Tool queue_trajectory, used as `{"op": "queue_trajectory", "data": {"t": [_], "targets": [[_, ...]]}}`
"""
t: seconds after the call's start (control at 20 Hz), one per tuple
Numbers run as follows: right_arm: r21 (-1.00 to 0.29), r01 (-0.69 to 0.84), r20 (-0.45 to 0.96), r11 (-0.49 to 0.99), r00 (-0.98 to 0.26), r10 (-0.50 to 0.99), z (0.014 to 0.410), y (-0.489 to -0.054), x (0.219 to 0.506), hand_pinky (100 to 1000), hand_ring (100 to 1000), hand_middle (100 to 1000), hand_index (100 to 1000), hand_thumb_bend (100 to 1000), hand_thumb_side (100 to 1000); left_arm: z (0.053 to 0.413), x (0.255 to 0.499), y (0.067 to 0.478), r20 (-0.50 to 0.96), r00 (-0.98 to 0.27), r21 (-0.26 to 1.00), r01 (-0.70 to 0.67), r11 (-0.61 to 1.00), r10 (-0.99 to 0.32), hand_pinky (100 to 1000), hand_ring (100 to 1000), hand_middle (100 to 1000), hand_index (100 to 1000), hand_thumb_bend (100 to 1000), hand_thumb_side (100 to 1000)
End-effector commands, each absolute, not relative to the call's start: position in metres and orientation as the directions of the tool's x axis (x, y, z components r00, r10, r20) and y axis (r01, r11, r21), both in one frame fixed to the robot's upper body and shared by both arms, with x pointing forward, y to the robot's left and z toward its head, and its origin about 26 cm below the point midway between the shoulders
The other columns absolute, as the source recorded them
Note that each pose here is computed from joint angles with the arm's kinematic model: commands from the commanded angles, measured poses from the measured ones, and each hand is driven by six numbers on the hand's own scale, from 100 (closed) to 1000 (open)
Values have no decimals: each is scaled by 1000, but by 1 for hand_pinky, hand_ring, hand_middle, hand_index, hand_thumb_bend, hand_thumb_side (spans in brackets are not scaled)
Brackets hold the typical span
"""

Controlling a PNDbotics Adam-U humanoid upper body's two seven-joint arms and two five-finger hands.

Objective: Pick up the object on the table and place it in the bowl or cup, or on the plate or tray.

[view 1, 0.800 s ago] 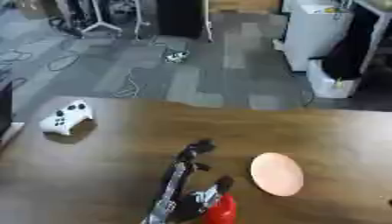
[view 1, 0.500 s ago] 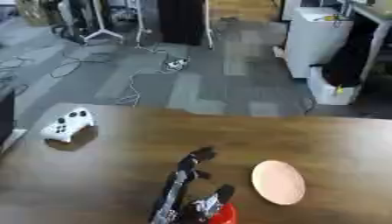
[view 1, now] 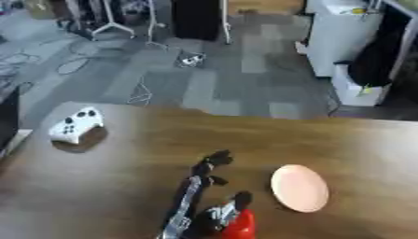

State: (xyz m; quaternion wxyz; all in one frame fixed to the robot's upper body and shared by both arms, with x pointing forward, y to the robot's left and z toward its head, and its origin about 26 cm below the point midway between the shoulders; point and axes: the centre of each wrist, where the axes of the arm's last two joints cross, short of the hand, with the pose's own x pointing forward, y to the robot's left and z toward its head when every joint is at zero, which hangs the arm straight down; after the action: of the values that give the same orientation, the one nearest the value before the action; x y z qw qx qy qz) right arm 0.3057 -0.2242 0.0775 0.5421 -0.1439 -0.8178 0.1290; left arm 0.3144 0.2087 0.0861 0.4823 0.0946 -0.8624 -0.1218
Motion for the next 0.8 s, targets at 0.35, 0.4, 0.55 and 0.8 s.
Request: {"op": "queue_trajectory", "data": {"t": [0.35, 0.4, 0.55, 0.8], "targets": [[-364, 105, 842, 926, -387, 375, 82, -225, 306, 801, 695, 910, 891, 286, 706, 92, 315, 211, 784, -536, 352, -33, 935, -314, 661, 1000, 872, 852, 620, 669], [-364, 104, 842, 926, -388, 375, 82, -225, 306, 801, 695, 910, 891, 286, 706, 91, 315, 211, 782, -534, 362, -32, 932, -322, 662, 1000, 874, 853, 628, 669], [-365, 104, 841, 925, -388, 376, 83, -225, 306, 801, 694, 910, 891, 287, 706, 88, 316, 211, 775, -515, 412, -31, 911, -368, 662, 1000, 878, 860, 710, 704], [-364, 103, 841, 926, -391, 374, 83, -224, 306, 801, 694, 910, 891, 287, 707, 80, 320, 210, 744, -452, 537, -36, 843, -493, 653, 1000, 877, 864, 754, 751]]}}
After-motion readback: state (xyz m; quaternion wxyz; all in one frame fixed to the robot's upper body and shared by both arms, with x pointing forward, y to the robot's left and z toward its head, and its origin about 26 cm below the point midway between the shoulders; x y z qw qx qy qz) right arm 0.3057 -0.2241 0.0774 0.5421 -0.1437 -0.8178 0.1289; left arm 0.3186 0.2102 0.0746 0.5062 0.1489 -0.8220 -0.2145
